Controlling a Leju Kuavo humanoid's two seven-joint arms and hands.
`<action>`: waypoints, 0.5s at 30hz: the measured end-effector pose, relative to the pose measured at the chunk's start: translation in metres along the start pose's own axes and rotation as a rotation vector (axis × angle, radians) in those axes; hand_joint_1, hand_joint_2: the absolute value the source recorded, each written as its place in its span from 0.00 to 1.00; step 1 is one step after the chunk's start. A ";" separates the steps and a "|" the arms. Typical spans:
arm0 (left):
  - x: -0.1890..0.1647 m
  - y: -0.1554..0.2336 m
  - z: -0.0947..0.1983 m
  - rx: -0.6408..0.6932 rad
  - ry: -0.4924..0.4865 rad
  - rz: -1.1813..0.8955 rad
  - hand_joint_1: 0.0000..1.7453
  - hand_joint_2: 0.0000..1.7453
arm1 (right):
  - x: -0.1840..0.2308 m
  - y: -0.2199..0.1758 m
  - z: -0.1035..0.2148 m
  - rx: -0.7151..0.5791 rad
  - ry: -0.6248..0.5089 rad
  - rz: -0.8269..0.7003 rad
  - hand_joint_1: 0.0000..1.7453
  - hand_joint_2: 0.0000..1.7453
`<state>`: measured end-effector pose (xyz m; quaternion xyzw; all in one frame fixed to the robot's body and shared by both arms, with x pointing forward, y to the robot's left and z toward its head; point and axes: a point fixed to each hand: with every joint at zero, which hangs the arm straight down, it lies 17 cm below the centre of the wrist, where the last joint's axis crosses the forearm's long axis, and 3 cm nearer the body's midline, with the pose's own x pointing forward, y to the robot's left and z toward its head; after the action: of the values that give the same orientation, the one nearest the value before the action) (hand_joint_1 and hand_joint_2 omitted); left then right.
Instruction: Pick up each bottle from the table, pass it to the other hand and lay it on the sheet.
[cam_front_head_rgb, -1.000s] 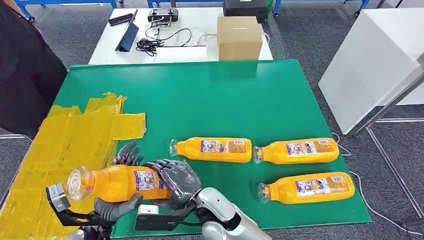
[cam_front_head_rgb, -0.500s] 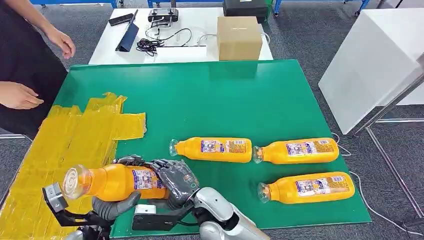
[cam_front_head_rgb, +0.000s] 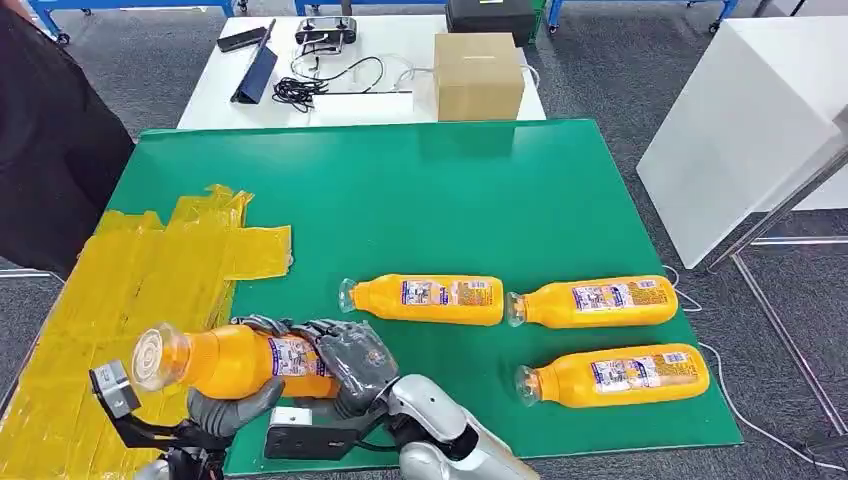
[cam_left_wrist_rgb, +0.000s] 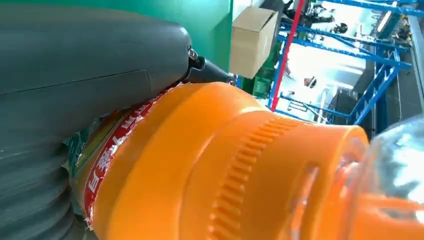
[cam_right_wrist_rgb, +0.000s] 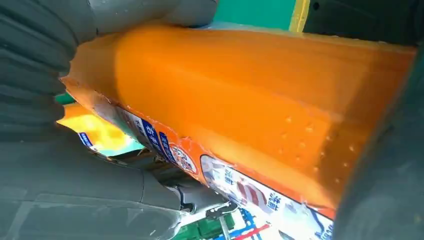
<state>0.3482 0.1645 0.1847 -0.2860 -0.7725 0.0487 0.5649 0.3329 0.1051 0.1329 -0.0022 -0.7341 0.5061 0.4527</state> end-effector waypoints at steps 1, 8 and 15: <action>0.000 0.003 -0.001 0.019 0.001 -0.012 1.00 1.00 | -0.001 -0.002 0.001 -0.013 0.004 -0.004 0.00 1.00; 0.023 0.063 -0.009 0.367 -0.059 -0.453 1.00 1.00 | -0.017 -0.055 0.028 -0.316 0.055 -0.095 0.00 0.00; 0.065 0.080 -0.012 0.480 -0.153 -0.904 1.00 1.00 | -0.030 -0.095 0.067 -0.480 0.089 -0.149 0.00 0.00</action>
<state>0.3772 0.2607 0.2121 0.2186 -0.8250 -0.0037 0.5211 0.3494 -0.0044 0.1791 -0.0776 -0.8108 0.2819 0.5071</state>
